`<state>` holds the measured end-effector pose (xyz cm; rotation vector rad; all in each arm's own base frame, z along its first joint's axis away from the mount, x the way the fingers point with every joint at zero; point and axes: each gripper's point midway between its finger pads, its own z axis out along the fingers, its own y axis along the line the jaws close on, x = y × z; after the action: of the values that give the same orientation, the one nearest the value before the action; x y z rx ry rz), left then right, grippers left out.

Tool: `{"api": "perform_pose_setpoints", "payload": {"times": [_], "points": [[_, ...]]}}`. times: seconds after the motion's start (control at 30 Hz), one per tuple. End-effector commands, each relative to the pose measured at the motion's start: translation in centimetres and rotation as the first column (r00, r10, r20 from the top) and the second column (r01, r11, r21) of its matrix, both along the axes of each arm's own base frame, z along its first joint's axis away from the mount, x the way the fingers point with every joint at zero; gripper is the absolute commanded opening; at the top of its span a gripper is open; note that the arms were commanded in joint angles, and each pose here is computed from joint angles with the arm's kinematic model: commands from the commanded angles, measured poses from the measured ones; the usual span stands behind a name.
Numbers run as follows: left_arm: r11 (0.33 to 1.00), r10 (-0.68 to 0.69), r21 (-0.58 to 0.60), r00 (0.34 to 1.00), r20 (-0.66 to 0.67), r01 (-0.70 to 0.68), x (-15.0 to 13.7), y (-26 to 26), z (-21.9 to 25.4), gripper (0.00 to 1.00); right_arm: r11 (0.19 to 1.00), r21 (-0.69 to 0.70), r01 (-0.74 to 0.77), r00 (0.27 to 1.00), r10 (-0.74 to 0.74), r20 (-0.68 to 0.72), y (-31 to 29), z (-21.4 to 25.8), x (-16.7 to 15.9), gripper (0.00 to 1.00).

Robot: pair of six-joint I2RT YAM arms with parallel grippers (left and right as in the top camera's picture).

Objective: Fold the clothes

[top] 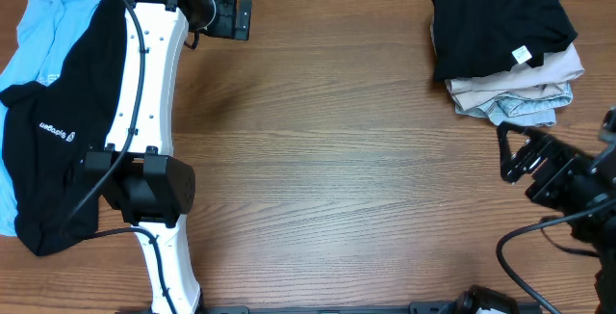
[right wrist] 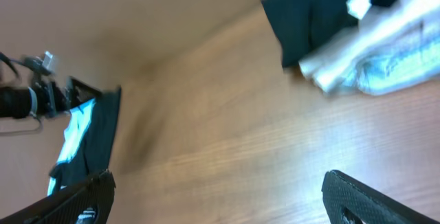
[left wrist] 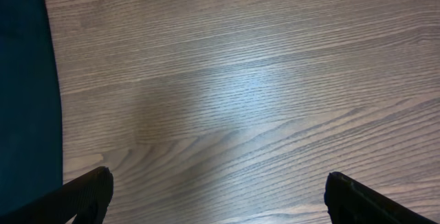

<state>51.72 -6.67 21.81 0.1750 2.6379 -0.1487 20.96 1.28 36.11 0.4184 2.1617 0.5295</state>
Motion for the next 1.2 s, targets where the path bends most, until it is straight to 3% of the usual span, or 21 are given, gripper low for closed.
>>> {"api": "perform_pose_setpoints", "payload": {"times": [0.0,0.13,0.53,0.8,1.0,1.17], "points": [[1.000,-0.015,-0.004,1.000,0.013,0.015,0.2,-0.2,0.4,1.00,1.000,-0.014,0.028,0.996,-0.029,-0.087,-0.3,-1.5,-1.3,1.00],[1.000,-0.015,-0.004,1.000,0.012,0.015,0.2,-0.2,0.3,1.00,0.997,-0.038,0.062,0.988,-0.067,-0.141,-0.9,-2.5,-2.1,1.00],[1.000,-0.015,-0.005,1.000,0.012,0.015,0.2,-0.2,0.3,1.00,0.995,-0.094,0.037,0.999,-0.039,-0.022,-1.5,-0.7,0.2,1.00],[1.000,-0.015,-0.005,1.000,0.012,0.015,0.2,-0.2,0.3,1.00,0.967,-0.254,-0.012,0.962,0.081,0.261,-1.1,0.8,2.9,1.00],[1.000,-0.015,-0.005,1.000,0.012,0.015,0.2,-0.2,0.3,1.00,0.956,-0.291,-0.045,0.896,0.168,0.412,0.5,-2.8,3.9,1.00],[1.000,-0.015,-0.004,1.000,0.012,0.015,0.2,-0.2,0.3,1.00,0.955,-0.286,-0.082,0.898,0.196,0.395,1.4,-7.0,3.4,1.00]]}}
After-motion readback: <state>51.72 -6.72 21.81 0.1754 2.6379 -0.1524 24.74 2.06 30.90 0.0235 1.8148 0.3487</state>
